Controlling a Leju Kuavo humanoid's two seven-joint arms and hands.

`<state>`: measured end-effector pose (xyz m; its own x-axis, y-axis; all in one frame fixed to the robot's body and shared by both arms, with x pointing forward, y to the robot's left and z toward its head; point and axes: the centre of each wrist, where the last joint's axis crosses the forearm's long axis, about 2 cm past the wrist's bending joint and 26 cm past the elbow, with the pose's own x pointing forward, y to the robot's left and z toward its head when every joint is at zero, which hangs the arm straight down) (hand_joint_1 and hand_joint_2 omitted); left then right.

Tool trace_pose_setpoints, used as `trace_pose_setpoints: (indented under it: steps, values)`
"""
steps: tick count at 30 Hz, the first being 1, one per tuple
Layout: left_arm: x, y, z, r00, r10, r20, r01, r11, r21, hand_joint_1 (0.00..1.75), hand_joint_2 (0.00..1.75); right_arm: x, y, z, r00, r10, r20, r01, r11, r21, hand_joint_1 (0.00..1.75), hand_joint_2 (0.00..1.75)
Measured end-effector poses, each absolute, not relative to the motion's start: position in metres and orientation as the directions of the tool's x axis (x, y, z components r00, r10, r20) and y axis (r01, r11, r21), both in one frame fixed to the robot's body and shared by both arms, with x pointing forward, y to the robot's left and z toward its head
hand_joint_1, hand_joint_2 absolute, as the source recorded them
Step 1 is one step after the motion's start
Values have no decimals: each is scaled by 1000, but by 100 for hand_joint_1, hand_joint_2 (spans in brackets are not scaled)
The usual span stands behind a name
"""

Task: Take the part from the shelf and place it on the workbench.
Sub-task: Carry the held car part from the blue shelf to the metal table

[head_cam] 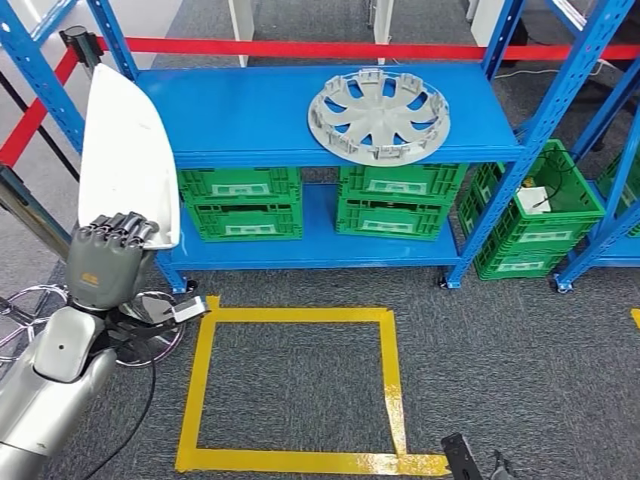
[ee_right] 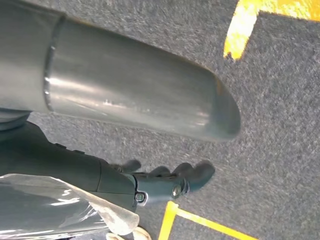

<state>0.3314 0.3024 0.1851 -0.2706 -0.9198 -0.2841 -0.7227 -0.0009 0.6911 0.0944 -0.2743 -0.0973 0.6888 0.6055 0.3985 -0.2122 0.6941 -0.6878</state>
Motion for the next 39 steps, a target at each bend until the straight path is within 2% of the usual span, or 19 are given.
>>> trace_pose_setpoints:
  steps: [8,18,39]
  values:
    - [342,305,195,-297,-917,-268,-725,34,688,175,175,89,-274,-100,749,553,366,-266,756,-598,0,0]
    - [359,303,210,-325,-899,-294,-740,48,671,175,175,82,-276,-104,845,443,299,-338,876,-343,0,0]
    - [359,302,206,-353,-890,-288,-727,67,683,175,175,67,-284,-108,885,392,252,-321,904,-281,0,0]
